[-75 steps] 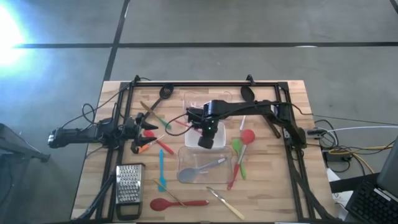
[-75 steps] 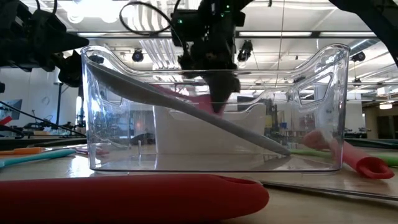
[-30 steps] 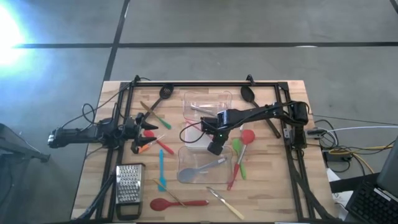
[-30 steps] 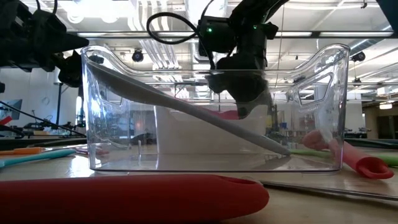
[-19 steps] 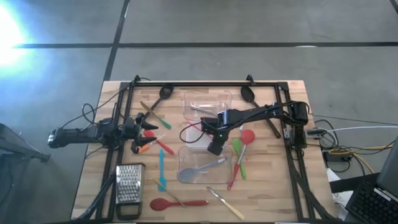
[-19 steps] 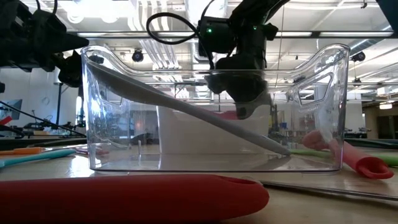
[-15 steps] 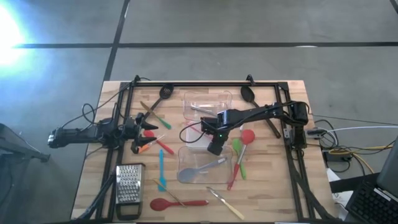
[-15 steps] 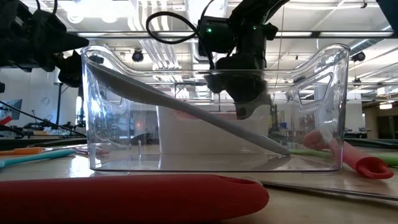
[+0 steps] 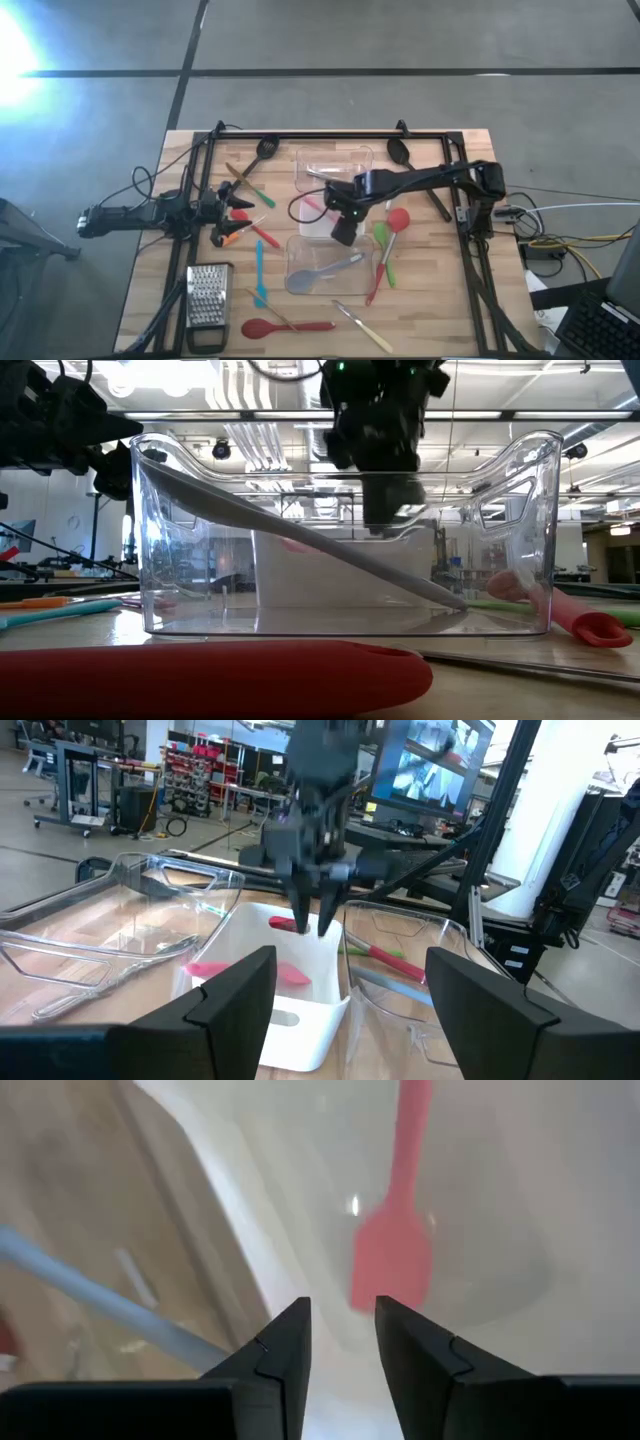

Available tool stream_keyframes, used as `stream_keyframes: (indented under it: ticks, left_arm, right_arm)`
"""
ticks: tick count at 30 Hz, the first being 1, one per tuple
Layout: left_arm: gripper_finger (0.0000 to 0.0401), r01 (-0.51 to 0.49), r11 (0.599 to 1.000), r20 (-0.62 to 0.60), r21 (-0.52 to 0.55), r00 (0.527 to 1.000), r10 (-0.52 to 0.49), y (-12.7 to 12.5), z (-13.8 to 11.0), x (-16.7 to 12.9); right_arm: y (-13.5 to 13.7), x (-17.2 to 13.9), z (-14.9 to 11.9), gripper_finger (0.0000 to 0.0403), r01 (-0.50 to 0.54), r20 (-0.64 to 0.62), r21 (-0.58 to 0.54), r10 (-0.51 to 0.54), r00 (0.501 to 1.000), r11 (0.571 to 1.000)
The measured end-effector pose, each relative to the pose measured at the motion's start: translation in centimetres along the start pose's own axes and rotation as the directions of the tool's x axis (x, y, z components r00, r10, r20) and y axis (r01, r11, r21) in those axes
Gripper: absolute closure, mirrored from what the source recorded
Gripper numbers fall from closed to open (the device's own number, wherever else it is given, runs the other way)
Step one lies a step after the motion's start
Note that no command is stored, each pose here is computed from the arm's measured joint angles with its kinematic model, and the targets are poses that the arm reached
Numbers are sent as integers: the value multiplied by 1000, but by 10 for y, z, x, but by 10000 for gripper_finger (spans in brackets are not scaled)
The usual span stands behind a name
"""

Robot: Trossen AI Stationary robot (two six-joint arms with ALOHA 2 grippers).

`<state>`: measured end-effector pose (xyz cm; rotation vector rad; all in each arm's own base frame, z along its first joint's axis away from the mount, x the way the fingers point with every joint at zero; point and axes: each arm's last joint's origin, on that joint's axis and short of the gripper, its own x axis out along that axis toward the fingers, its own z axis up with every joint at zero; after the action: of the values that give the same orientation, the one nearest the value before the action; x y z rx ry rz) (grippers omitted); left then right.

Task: Pick & Place Kitchen Items
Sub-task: Put the pink spatula into the white bin, then put the green knife into the top transparent bin

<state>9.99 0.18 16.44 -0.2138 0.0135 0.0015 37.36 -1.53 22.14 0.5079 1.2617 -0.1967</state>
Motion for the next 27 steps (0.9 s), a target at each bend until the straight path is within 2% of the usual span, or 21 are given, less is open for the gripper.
stream_keyframes:
  ticks: [6,11,21,27]
  left_arm:
    - [139,0,1000,-1,0,1000,0,0,0,0]
    - [139,0,1000,-1,0,1000,0,0,0,0]
    - [139,0,1000,-1,0,1000,0,0,0,0]
    - [139,0,1000,-1,0,1000,0,0,0,0]
  right_arm:
    - [9,-41,2,306,-33,116,-22,36,993,999]
    - [14,-73,-10,325,-51,183,-47,59,981,998]
    - [23,-115,-50,352,120,304,-59,-97,948,991]
    - [31,-125,-65,360,191,339,-87,-151,929,978]
